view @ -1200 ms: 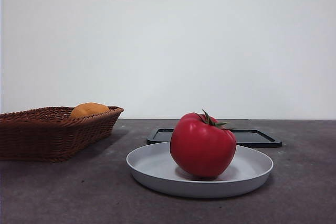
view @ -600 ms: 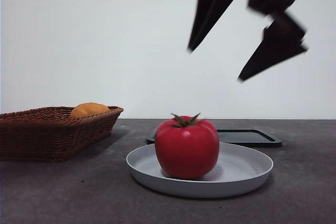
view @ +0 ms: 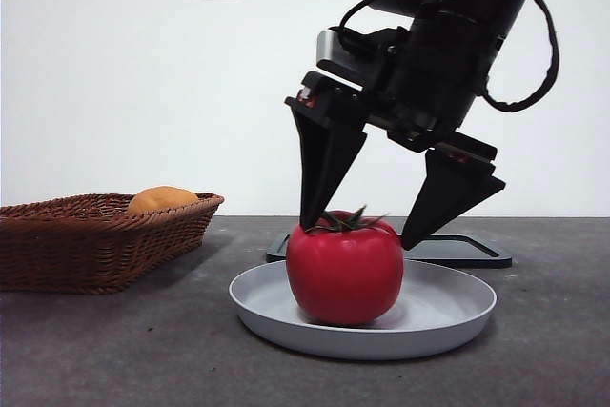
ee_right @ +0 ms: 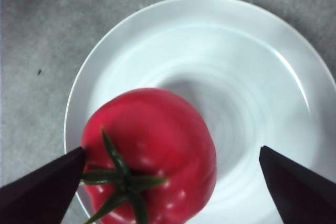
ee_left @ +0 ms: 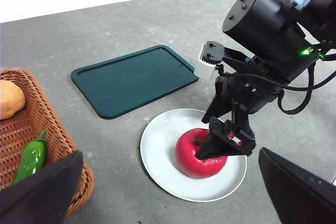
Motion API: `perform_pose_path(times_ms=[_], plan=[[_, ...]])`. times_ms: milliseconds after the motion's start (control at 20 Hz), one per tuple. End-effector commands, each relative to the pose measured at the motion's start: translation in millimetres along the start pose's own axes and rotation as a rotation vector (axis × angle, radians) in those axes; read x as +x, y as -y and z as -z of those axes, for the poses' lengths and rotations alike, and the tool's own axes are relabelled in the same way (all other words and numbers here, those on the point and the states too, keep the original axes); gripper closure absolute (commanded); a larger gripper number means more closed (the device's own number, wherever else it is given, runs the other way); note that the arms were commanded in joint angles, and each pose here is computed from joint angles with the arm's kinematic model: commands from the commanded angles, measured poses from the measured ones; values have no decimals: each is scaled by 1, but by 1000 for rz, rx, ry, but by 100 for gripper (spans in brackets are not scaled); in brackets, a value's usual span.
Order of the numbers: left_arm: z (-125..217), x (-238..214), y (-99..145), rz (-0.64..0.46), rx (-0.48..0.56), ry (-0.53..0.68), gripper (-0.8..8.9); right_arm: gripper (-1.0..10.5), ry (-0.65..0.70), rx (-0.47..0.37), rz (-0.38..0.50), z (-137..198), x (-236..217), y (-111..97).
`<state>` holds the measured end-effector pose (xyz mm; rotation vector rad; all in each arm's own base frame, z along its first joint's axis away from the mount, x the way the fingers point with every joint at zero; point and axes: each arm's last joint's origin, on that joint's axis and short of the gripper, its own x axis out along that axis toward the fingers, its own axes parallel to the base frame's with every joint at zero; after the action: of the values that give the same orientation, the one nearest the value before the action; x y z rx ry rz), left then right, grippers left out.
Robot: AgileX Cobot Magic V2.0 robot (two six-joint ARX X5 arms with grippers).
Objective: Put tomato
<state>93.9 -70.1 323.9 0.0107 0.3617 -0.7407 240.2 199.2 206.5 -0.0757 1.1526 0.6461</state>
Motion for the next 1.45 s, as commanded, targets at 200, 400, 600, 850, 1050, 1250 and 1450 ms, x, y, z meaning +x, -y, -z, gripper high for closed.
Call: perform_pose_path(times_ms=[200,400,600,850,1050,1250,1450], plan=[[-3,0,1,12,2,14,94,244,-27,-6,-7,-2,18,-10],[-3,0,1,12,2,14,94,244,-52,-5,-4,-1,26,-10],[-3,0,1,12,2,14,94,346,-59,1,-18,-1,34,-9],[-3,0,1,12,2,14,94,482,-95,33,-13,2,35,-8],[-3,0,1,12,2,14,94,378,-111,36,-5,4,35,-7],[-3,0,1,12,2,14,94,382,-100,36,10,3,35,-7],[-3,0,1,12,2,14,94,515,-64,29,36,0,35,-6]])
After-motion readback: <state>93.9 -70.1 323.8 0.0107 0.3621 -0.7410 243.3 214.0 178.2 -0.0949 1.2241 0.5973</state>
